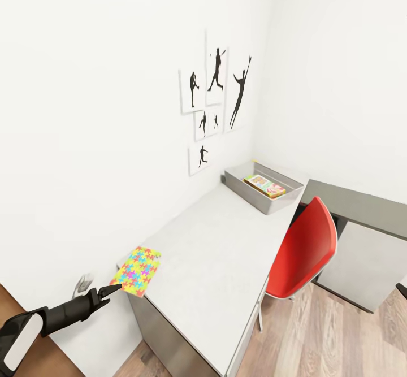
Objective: Put all the toys in the child's room - the three board games (two on the bed and one on the table), the two jigsaw puzzles on the table, and the tennis ball on the table - inside the toy box on the table in the child's room.
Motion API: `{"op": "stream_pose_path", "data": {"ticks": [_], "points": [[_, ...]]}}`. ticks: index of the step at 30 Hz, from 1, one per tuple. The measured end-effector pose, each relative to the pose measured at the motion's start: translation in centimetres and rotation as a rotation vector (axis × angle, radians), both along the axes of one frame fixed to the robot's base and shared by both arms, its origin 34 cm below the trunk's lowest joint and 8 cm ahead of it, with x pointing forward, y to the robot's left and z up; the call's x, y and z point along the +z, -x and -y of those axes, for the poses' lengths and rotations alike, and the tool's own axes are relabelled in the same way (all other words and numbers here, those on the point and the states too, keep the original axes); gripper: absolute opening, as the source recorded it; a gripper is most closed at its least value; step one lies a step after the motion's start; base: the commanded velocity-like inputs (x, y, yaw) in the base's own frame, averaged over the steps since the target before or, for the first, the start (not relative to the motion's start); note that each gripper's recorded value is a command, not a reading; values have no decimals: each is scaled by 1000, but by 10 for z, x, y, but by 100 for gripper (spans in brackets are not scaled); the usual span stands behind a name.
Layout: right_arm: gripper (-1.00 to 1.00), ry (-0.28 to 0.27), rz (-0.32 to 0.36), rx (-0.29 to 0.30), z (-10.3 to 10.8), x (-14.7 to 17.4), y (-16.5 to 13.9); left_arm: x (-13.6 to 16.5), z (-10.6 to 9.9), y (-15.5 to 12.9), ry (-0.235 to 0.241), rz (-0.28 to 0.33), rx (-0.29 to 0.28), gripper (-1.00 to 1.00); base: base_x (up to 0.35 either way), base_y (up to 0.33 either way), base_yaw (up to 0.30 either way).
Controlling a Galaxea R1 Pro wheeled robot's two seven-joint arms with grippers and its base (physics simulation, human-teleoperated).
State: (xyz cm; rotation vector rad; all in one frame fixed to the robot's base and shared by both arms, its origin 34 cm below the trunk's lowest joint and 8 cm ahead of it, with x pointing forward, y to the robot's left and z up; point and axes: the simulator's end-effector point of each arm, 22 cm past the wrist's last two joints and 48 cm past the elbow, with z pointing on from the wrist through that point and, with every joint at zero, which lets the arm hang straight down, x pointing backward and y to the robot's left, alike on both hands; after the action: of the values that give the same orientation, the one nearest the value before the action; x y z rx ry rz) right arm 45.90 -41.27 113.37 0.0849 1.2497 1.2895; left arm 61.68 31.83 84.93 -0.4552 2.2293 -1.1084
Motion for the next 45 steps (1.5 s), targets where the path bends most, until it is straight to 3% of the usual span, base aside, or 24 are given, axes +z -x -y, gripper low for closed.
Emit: {"op": "stream_pose_path", "data": {"ticks": [11, 24, 45], "points": [[100, 0, 0, 0, 0, -13, -2, -14, 5, -3, 8, 3, -1, 100, 0, 0, 0], [100, -2, 0, -1, -1, -31, -4, -28, 17, -13, 9, 55, 11, 100, 0, 0, 0], [100, -2, 2, -2, -1, -61, -6, -58, 13, -18, -13, 74, 27, 100, 0, 0, 0]]}}
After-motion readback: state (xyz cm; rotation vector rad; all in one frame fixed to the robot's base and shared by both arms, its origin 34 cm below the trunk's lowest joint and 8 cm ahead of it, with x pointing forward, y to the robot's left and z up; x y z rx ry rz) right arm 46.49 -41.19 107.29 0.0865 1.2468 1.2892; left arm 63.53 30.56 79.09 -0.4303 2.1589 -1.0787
